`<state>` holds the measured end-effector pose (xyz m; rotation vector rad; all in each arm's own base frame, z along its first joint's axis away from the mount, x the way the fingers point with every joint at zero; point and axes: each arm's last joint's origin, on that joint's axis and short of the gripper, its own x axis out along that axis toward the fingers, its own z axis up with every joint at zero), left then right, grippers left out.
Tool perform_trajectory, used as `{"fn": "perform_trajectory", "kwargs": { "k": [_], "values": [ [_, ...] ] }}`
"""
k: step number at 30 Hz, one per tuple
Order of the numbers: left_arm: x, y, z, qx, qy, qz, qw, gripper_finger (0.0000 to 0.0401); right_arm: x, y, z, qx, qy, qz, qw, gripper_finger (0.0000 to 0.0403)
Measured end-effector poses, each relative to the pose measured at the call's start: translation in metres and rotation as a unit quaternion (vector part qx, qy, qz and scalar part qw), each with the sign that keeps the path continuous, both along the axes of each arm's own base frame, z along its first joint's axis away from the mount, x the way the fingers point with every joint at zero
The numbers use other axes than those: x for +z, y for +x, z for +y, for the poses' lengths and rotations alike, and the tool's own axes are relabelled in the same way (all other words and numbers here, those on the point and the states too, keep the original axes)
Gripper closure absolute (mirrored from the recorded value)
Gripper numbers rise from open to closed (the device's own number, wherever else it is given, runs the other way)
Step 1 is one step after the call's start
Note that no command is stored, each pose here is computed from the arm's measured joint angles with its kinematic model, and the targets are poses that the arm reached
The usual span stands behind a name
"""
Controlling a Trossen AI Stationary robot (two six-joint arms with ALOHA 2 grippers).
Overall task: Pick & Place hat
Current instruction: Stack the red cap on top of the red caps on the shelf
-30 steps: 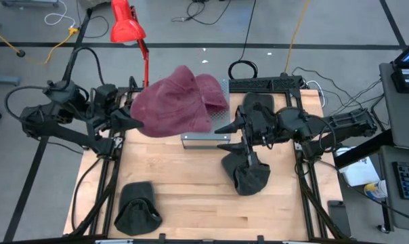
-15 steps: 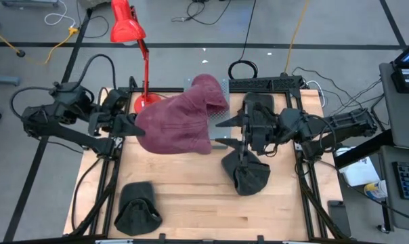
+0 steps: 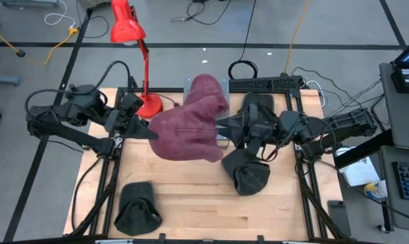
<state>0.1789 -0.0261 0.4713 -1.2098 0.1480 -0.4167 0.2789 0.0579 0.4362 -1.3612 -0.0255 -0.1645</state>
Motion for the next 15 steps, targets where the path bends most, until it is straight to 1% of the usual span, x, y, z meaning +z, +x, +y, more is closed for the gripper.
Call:
{"fn": "perform_trajectory", "kwargs": {
  "k": [4,10,15],
  "values": [
    [-0.002,0.009,0.0,0.007,0.002,0.003,1.0,0.0393,-0.005,0.0,0.002,0.0,-0.035,0.026,0.999,0.0222],
    [-0.007,0.018,0.001,0.013,0.001,0.016,1.0,0.0393,-0.001,-0.002,0.011,0.014,-0.028,0.007,0.999,0.0227],
    [-0.009,0.019,0.003,0.016,0.004,0.029,0.999,0.0393,0.002,-0.006,0.022,0.018,-0.022,-0.009,1.0,0.0236]
  ]
}}
